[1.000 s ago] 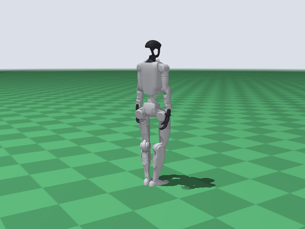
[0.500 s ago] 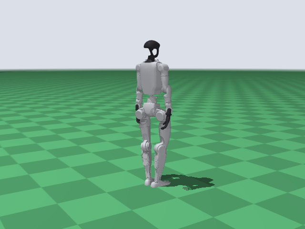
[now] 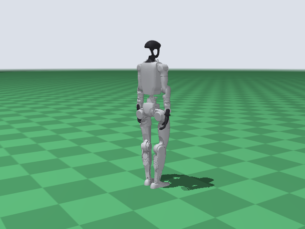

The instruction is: In place motions

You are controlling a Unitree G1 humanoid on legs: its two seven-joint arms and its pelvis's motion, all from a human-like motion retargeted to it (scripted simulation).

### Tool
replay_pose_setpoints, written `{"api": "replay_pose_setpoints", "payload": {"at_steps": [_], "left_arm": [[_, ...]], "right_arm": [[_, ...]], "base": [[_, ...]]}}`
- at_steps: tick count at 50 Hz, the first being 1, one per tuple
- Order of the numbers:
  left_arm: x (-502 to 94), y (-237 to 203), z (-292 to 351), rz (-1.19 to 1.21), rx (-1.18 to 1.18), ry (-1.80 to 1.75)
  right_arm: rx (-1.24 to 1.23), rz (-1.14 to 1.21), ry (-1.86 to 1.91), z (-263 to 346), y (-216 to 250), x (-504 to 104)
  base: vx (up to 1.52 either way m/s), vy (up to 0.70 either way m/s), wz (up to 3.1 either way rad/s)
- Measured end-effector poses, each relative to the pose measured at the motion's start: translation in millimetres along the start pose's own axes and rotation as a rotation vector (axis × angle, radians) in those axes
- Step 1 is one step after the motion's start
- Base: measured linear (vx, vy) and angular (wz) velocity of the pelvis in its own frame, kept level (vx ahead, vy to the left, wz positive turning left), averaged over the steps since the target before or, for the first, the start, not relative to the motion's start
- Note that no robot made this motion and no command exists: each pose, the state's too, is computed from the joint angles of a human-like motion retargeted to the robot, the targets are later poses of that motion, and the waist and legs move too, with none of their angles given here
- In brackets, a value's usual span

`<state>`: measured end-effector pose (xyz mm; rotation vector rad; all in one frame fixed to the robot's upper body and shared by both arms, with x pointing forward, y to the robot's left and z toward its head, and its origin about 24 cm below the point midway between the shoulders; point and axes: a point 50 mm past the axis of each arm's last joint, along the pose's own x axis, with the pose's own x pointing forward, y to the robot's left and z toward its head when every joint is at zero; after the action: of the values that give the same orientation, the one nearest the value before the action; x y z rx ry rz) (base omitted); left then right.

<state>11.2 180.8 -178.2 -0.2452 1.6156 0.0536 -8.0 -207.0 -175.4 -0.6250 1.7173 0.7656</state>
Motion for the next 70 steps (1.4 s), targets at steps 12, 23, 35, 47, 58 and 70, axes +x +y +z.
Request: {"api": "replay_pose_setpoints", "payload": {"at_steps": [12,23,35,47,58,70], "left_arm": [[1,-7,-6,-0.026,0.015,0.029],[1,-3,-14,-0.01,0.0,0.055],[0,-2,-12,-0.016,0.02,0.054],[-1,1,-10,-0.024,0.083,0.074],[-1,1,-10,-0.026,0.079,0.072],[1,-4,-13,-0.034,0.034,0.056]], "right_arm": [[0.025,0.025,0.046,-13,7,2],[0.016,0.024,0.003,-3,4,1],[0.005,0.03,-0.019,1,1,0],[0.01,0.047,-0.003,-3,2,0],[0.019,0.05,0.011,-6,4,1],[0.01,0.042,-0.003,-3,3,0]], "base": [[0.01,0.01,0.35],[0.0,0.0,0.0],[0.0,0.0,0.0],[0.0,0.0,0.0],[0.0,0.0,0.0],[0.0,0.0,0.08]]}}
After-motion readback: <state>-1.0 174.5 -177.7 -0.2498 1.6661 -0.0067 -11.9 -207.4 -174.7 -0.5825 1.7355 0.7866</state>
